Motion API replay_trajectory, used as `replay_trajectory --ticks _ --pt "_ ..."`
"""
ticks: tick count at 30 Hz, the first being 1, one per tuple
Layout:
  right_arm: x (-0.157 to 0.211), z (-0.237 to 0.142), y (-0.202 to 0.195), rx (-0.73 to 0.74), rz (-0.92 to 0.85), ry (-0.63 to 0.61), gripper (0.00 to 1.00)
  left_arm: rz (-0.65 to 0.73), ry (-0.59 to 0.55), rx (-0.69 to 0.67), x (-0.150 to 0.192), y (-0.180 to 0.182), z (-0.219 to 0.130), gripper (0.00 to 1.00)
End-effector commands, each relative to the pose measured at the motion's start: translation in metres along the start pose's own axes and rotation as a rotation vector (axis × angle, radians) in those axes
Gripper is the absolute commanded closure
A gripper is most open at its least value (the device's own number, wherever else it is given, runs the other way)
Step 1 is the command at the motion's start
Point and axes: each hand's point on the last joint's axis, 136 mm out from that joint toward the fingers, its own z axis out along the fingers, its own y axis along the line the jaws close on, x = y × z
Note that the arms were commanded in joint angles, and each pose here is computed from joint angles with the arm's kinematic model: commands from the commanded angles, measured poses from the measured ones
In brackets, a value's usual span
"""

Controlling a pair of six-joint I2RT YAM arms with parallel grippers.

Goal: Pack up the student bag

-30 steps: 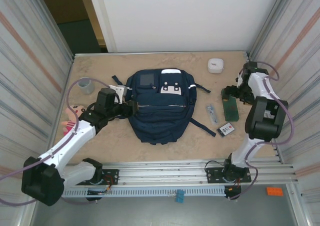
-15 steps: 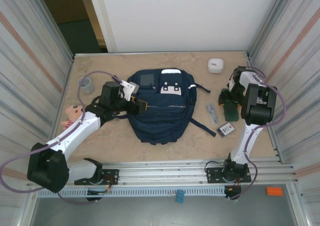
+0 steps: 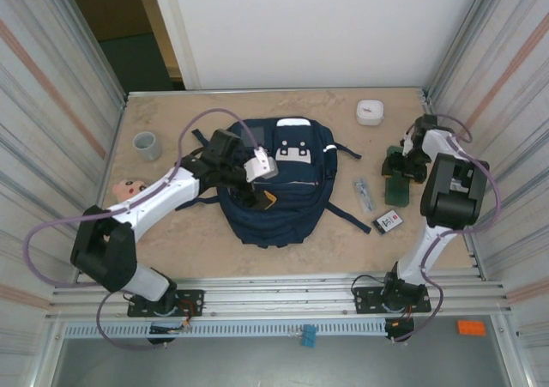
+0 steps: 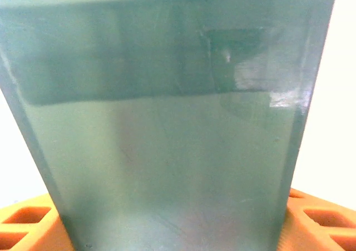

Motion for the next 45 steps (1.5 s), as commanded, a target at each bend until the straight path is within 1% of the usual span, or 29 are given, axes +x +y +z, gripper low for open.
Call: replay_trajectory --ticks 1,5,10,12,15,19,22,23,25,29,31,33,35,36,40,42,43,45 --pt "-0.026 -0.052 0.030 -0.136 0.014 -0.212 0.37 0.096 0.045 -0.049 0.005 0.018 0.011 0.14" --pt "-0.023 -0.080 0.046 -0.218 0.015 -0.290 0.37 0.097 0.001 0.051 -0.007 0.008 0.017 0.12" --pt "-0.011 -0.097 0.062 -0.280 -0.009 -0.313 0.37 0.103 -0.032 0.105 -0.018 -0.012 0.009 0.11" --pt "-0.006 -0.103 0.068 -0.289 -0.025 -0.324 0.37 0.149 -0.013 0.095 -0.016 -0.023 0.009 0.11" --pt "-0.003 -0.110 0.077 -0.304 -0.046 -0.344 0.37 0.216 0.064 0.055 -0.002 -0.036 0.018 0.09" --pt "-0.002 -0.121 0.088 -0.317 -0.069 -0.380 0.37 0.205 0.097 -0.024 0.011 -0.027 0.030 0.08" --pt "0.000 -0.128 0.094 -0.328 -0.090 -0.409 0.37 0.192 0.137 -0.088 0.017 -0.011 0.038 0.10" --pt "0.002 -0.130 0.097 -0.334 -0.094 -0.417 0.37 0.196 0.154 -0.113 0.019 -0.004 0.040 0.14" --pt "0.003 -0.137 0.101 -0.351 -0.110 -0.442 0.37 0.184 0.151 -0.141 0.012 0.004 0.038 0.21" --pt "0.009 -0.151 0.110 -0.364 -0.163 -0.505 0.38 0.156 0.020 -0.186 -0.024 0.014 0.016 0.52" --pt "0.013 -0.160 0.115 -0.382 -0.197 -0.542 0.41 0.170 -0.008 -0.219 -0.034 0.017 0.005 0.65" --pt "0.018 -0.171 0.123 -0.405 -0.244 -0.579 0.42 0.171 -0.026 -0.259 -0.042 0.022 -0.008 0.82" --pt "0.029 -0.183 0.137 -0.417 -0.351 -0.612 0.42 0.171 -0.037 -0.298 -0.050 0.025 -0.022 0.97" --pt "0.035 -0.188 0.144 -0.417 -0.408 -0.626 0.42 0.171 -0.045 -0.307 -0.054 0.024 -0.028 1.00" --pt "0.079 -0.206 0.188 -0.424 -0.742 -0.679 0.43 0.125 -0.100 -0.293 -0.078 0.013 -0.053 1.00" --pt "0.103 -0.212 0.209 -0.462 -0.875 -0.699 0.44 0.084 -0.136 -0.289 -0.089 0.009 -0.065 1.00" --pt "0.119 -0.220 0.217 -0.482 -0.948 -0.729 0.44 0.069 -0.159 -0.284 -0.095 0.006 -0.070 1.00" --pt "0.143 -0.224 0.228 -0.492 -1.057 -0.755 0.45 0.050 -0.189 -0.286 -0.103 0.003 -0.078 1.00"
